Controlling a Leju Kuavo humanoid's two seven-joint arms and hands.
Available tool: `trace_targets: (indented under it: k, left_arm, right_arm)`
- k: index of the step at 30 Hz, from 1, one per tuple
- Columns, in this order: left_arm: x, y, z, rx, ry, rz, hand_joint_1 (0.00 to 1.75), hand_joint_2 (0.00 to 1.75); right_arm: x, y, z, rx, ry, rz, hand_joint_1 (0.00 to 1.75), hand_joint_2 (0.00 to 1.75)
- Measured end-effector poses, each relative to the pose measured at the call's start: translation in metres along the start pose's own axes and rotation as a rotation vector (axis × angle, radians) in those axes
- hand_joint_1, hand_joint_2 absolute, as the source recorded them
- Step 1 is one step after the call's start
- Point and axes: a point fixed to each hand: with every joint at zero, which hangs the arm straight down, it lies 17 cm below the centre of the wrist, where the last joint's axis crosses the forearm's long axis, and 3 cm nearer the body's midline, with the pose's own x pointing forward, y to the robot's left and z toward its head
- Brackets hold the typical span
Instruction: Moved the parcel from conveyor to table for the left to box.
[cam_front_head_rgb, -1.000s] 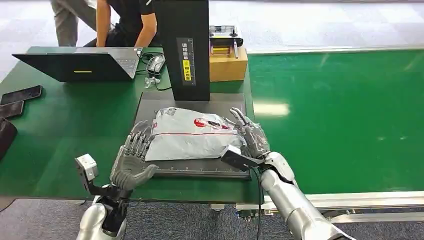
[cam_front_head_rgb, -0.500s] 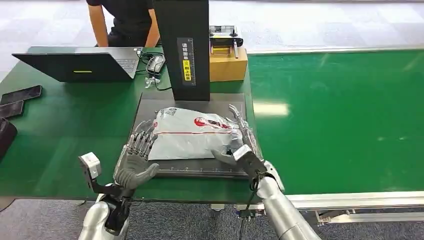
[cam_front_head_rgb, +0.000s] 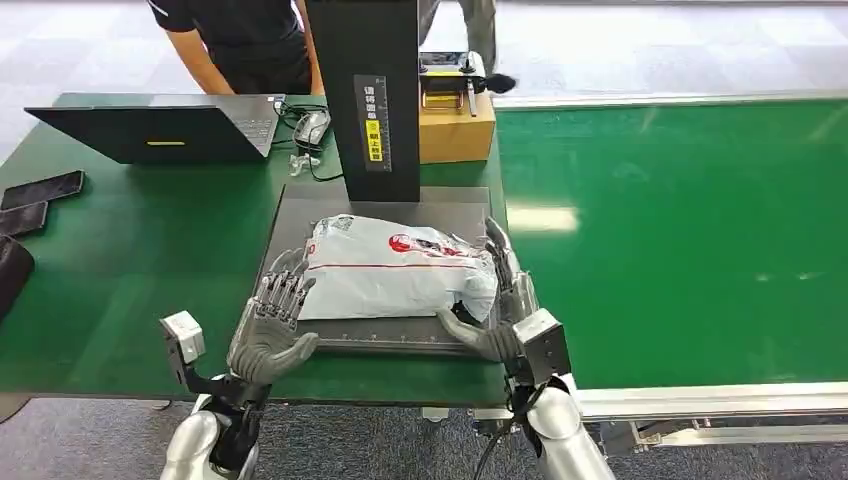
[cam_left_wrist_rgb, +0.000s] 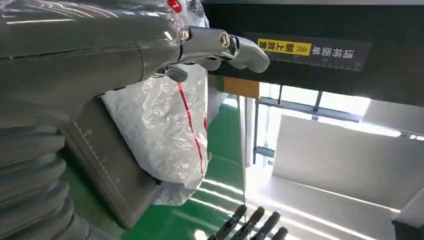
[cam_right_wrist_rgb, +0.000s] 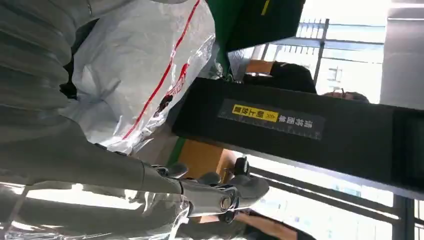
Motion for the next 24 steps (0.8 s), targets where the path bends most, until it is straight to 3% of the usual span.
trace_targets:
  k: [15,24]
  left_arm:
    - [-0.004,0.000,0.003,0.007,0.010,-0.003,0.00,1.75]
    - [-0.005,0.001,0.003,0.008,0.014,-0.011,0.00,1.75]
  right_arm:
    - [-0.004,-0.033,0.034,-0.107,0.052,0.044,0.00,1.75]
    - [-0.015,-0.037,0.044,-0.103,0.104,0.111,0.00,1.75]
